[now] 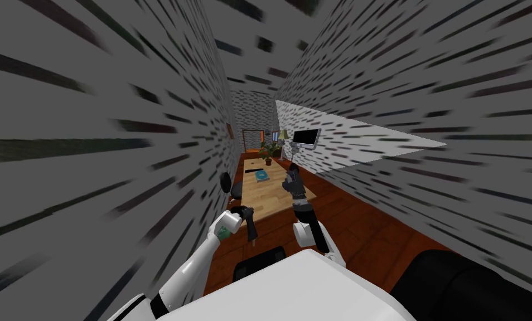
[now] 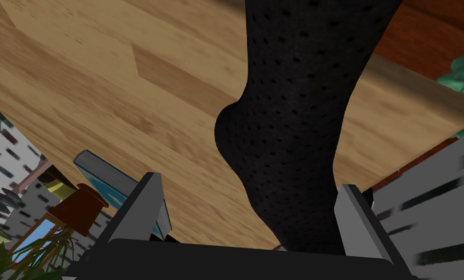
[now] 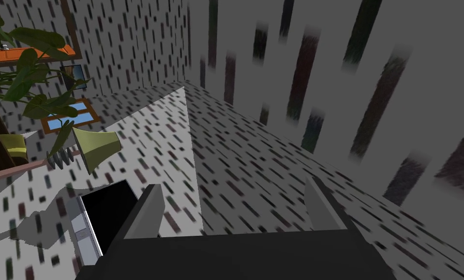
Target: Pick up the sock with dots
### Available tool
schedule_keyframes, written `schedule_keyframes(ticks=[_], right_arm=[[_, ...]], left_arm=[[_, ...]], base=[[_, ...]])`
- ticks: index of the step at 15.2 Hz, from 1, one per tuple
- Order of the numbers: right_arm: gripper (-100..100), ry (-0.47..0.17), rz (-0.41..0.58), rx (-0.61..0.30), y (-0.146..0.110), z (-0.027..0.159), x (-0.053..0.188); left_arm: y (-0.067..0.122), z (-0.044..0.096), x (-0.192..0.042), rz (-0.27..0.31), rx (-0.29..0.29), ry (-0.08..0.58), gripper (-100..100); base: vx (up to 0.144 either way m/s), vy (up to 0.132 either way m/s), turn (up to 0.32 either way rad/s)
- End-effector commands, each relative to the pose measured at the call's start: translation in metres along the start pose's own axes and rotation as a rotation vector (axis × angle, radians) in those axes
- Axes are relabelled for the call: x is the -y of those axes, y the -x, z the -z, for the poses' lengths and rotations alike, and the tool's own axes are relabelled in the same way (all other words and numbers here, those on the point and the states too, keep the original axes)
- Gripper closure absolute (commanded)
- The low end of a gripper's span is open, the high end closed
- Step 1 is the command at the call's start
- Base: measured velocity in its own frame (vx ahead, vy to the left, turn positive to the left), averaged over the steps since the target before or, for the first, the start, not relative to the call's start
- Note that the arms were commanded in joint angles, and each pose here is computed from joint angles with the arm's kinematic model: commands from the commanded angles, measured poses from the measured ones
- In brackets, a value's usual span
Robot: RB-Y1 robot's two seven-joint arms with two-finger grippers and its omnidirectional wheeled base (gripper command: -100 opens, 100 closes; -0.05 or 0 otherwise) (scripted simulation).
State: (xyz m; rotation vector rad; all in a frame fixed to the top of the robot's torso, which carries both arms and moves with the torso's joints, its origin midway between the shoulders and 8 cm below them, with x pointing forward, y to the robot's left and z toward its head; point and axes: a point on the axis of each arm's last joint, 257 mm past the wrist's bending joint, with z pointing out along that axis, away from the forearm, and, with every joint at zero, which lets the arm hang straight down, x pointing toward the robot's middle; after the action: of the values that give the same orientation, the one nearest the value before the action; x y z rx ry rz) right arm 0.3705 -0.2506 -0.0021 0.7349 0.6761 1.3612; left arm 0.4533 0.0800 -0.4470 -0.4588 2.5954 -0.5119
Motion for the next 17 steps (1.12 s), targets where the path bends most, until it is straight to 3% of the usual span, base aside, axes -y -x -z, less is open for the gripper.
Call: schedule_keyframes(ticks=[1, 13, 17], right_arm=[[0, 0.0, 0.0, 0.0, 0.0, 0.0, 0.0], [0, 0.0, 0.0, 0.0, 0.0, 0.0, 0.0], [0, 0.0, 0.0, 0.0, 0.0, 0.0, 0.0]], left_arm=[[-0.008, -0.004, -0.005, -0.04, -0.045, 0.044, -100], [-0.041, -0.007, -0.018, -0.19, -0.221, 0.211, -100], [-0.047, -0.014, -0.028, -0.175, -0.211, 0.213, -100]], base=[[0.02, 0.055, -0.136], [0.016, 0.048, -0.111], [0.017, 0.014, -0.075]])
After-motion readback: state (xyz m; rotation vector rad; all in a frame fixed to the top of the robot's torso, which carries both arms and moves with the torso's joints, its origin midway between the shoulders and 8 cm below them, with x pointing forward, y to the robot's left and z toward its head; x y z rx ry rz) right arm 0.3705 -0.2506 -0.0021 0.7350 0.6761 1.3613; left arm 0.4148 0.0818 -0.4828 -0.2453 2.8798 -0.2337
